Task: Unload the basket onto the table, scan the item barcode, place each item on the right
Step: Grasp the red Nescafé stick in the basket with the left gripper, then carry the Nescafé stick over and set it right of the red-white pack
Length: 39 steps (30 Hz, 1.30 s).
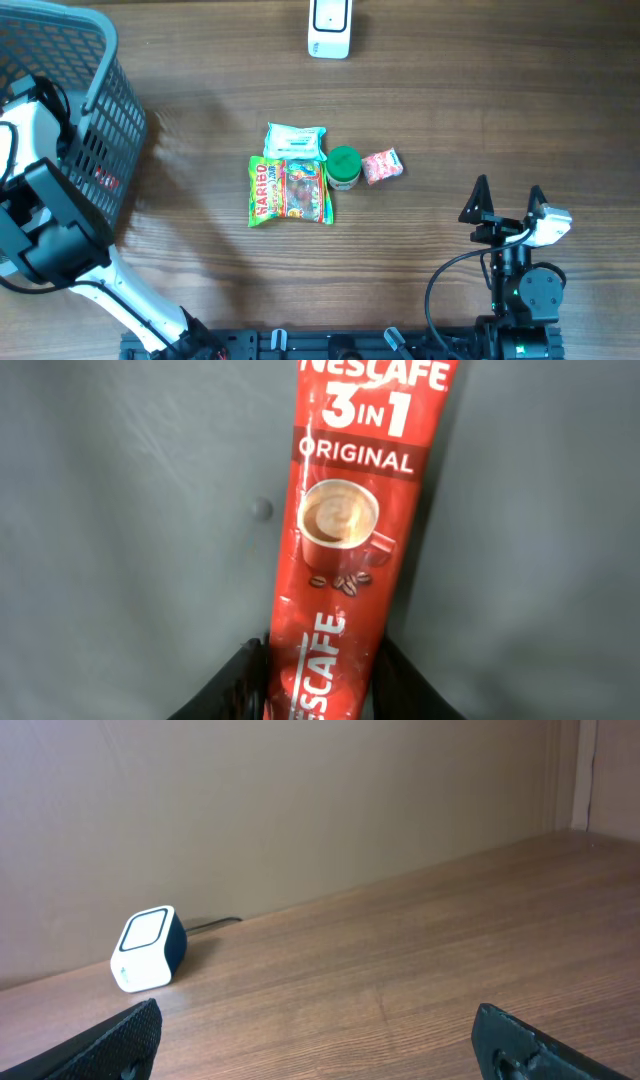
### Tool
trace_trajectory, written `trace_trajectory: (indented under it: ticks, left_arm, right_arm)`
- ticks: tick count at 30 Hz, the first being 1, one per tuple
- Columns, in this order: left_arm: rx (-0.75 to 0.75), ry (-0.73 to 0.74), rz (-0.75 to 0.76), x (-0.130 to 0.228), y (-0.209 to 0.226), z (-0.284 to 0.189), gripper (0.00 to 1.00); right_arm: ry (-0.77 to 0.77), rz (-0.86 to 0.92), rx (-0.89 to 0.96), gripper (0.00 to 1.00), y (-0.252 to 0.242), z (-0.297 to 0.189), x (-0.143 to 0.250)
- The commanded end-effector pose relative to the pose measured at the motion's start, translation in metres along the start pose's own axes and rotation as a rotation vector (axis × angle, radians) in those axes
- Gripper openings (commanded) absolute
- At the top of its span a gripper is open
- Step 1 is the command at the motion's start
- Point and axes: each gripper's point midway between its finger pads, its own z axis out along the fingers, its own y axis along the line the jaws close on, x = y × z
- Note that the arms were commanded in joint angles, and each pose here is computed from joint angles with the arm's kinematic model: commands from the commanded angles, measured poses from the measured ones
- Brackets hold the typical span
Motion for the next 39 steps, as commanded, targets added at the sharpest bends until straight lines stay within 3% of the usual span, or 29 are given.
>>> trace_trajectory:
  ticks: [1,2,7,10,18,25,28,32,39]
  left_arm:
    - [-0.169,0.085,0.015,0.019,0.027,0.054,0.13]
    - [-0.186,0.099,0.018,0.022,0.029,0.059,0.04]
    - [-0.195,0.107,0.018,0.022,0.032,0.059,0.04]
    - [-0.145,0.048,0.003,0.006,0.024,0.031,0.04]
    - [0.107,-0.208,-0.059,-0.046,0.003,-0.124,0.04]
    - [0.444,-0.469,-0.093,-0.047,0.006,-0.285,0.04]
    - [0.624,-0.525,-0.039,-0.019,-0.001,-0.342,0.04]
    - [0.803,-0.503,0.148,0.052,-0.03,-0.389,0.04]
    - [0.876,-0.393,0.631,0.214,-0.111,-0.396,0.04]
  right_arm:
    - [0.0,-0.016,-0.012,1.0,0.002,0.0,0.0]
    - [0.001,-0.016,-0.012,1.0,0.002,0.0,0.0]
    - [0.0,-0.016,-0.012,1.0,0.002,0.0,0.0]
    - [0.0,-0.016,-0.012,1.0,0.002,0.0,0.0]
    - [0.0,-0.016,-0.012,0.99,0.002,0.0,0.0]
    - [0.0,-0.016,-0.012,1.0,0.002,0.0,0.0]
    - [0.0,-0.016,-0.012,1.0,0.002,0.0,0.0]
    - [0.0,-0.016,-0.012,1.0,0.002,0.0,0.0]
    - [0.0,-0.016,-0.012,1.0,0.002,0.0,0.0]
